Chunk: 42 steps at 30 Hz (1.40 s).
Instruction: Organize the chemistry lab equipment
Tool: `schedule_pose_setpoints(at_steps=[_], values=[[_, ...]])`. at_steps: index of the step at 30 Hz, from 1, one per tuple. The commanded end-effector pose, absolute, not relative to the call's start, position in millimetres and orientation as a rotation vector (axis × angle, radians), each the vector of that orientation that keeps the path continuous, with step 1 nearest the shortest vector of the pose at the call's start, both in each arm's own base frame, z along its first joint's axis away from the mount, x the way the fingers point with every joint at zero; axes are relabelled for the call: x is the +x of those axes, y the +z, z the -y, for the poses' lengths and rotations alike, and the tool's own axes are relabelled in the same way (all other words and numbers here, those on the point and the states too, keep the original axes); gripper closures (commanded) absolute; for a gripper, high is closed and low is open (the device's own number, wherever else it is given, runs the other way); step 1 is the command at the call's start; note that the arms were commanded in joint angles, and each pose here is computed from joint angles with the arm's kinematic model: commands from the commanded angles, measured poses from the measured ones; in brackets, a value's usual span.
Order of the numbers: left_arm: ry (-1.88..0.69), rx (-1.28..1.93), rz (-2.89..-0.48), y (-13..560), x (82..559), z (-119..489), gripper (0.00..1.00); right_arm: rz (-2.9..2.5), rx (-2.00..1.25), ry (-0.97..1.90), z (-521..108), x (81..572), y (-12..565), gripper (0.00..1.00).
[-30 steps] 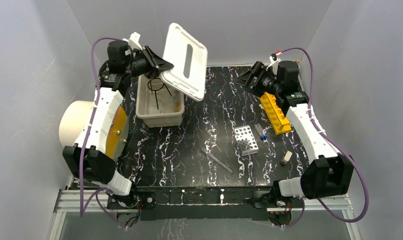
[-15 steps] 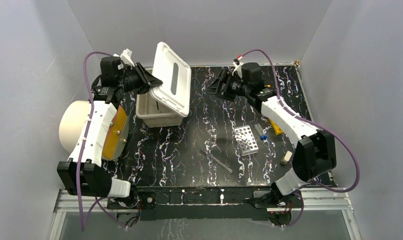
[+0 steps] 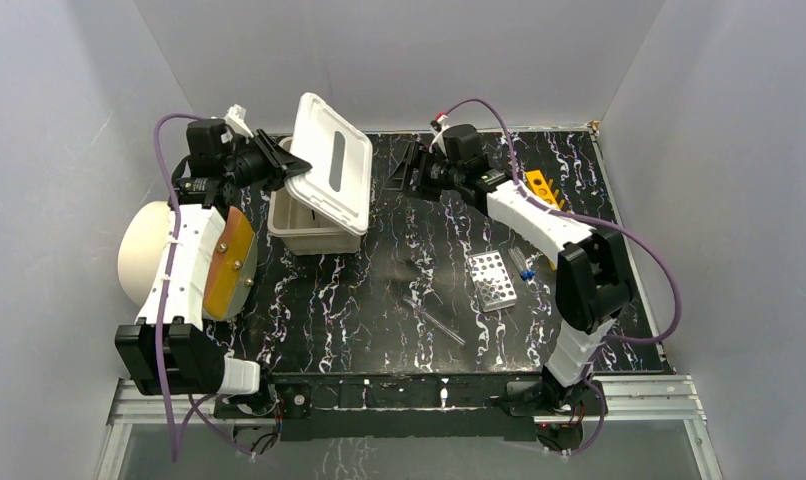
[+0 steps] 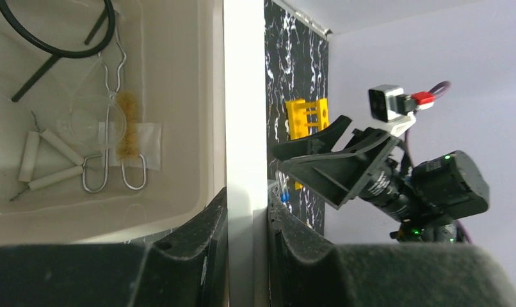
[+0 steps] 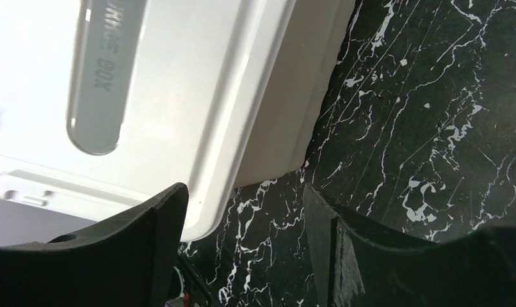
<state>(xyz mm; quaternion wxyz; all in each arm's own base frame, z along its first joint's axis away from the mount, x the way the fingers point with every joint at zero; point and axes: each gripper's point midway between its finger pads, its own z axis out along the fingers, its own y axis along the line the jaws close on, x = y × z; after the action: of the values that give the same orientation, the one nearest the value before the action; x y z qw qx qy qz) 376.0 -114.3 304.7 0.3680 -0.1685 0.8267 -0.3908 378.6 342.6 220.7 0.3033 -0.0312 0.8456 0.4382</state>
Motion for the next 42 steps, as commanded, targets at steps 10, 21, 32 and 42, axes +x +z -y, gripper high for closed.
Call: schedule_pose_setpoints(at_steps=[10, 21, 32, 42], values=[[-1.240, -0.565, -1.989, 313, 382, 98, 1.00, -2.199, -0.165, 1.198, -380, 397, 230, 0.26], [-1.169, -0.615, -2.033, 287, 389, 72, 1.00, -2.253, -0.189, 1.183, -394, 403, 212, 0.28], [-1.045, -0.669, -2.148, 253, 397, 46, 0.91, -2.219, -0.304, 1.277, -421, 398, 210, 0.30], [-0.807, -0.722, -2.218, 237, 396, 19, 0.66, -2.338, -0.267, 1.196, -421, 399, 174, 0.34]])
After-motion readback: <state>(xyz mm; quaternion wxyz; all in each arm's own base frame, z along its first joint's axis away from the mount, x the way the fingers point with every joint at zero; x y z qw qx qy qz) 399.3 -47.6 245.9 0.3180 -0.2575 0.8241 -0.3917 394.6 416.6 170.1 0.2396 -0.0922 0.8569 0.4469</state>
